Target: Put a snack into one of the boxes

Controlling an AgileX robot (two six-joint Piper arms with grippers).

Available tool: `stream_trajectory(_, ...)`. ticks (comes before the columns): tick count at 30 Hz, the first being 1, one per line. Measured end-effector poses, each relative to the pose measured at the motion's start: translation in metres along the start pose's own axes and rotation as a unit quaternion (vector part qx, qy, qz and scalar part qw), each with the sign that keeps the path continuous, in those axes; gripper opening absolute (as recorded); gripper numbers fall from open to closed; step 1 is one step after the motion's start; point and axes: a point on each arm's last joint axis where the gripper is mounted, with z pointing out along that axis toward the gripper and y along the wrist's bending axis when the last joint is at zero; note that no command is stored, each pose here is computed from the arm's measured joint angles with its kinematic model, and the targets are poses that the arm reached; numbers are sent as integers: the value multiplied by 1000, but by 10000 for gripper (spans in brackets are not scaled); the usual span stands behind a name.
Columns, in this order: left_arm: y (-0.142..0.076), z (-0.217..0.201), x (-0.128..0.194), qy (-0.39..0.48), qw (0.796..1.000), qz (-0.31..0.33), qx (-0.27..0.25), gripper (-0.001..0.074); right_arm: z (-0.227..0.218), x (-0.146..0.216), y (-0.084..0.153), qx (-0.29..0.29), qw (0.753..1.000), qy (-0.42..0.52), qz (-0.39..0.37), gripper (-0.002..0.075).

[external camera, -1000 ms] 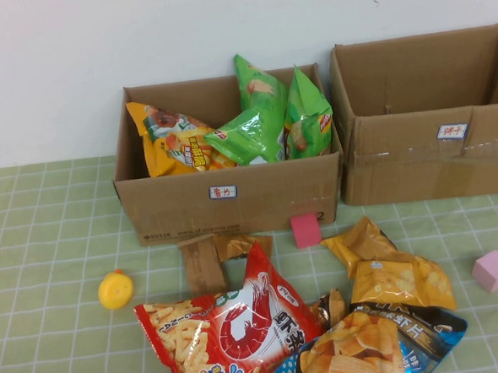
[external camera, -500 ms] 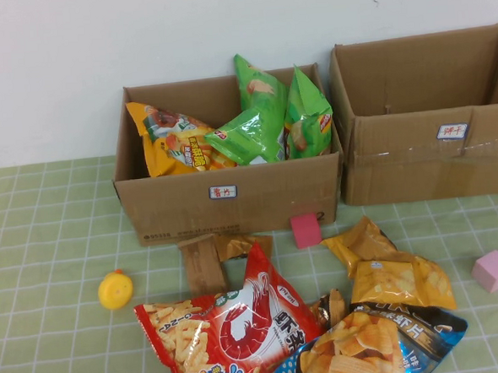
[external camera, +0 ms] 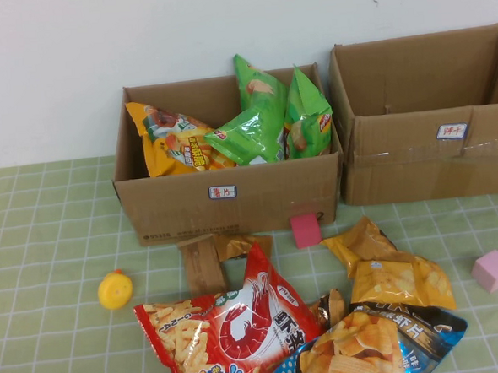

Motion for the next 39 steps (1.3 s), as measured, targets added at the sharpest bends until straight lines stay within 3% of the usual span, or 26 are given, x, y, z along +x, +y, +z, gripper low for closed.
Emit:
stream_trajectory(3,0,0,0,-2,1000,-10,3,-1,11,-8,-1,-18,1000,17,-15,-2)
stream_trajectory(6,-4,0,-3,-16,995,-96,25,-1,22,-11,0,-27,998,45,-18,-2)
stream_trajectory(8,-9,0,-7,-27,975,-213,54,-1,30,-13,2,-36,998,61,-6,-2)
stream_trajectory(10,-12,-1,-12,-43,941,-325,82,-1,35,-16,7,-45,997,70,8,-2)
stream_trajectory(13,-12,-2,-18,-62,899,-422,104,-1,39,-20,14,-44,996,82,17,-2)
stream_trajectory(15,-12,-3,-20,-69,883,-451,108,-1,40,-20,13,-28,995,88,34,-2)
stream_trajectory(20,-11,-3,-22,-80,870,-474,110,-1,40,-15,-3,73,986,110,100,-2)
stream_trajectory(23,-10,-3,-22,-84,868,-477,110,-1,43,-14,-13,117,981,123,89,-2)
stream_trajectory(31,-10,-3,-22,-89,890,-435,107,-1,78,-25,-24,119,985,103,75,12)
stream_trajectory(34,-11,-3,-22,-85,894,-427,108,-1,96,-30,-25,98,988,83,87,97)
stream_trajectory(39,-12,-3,-21,-78,895,-425,111,-1,129,-39,-27,46,985,93,137,435)
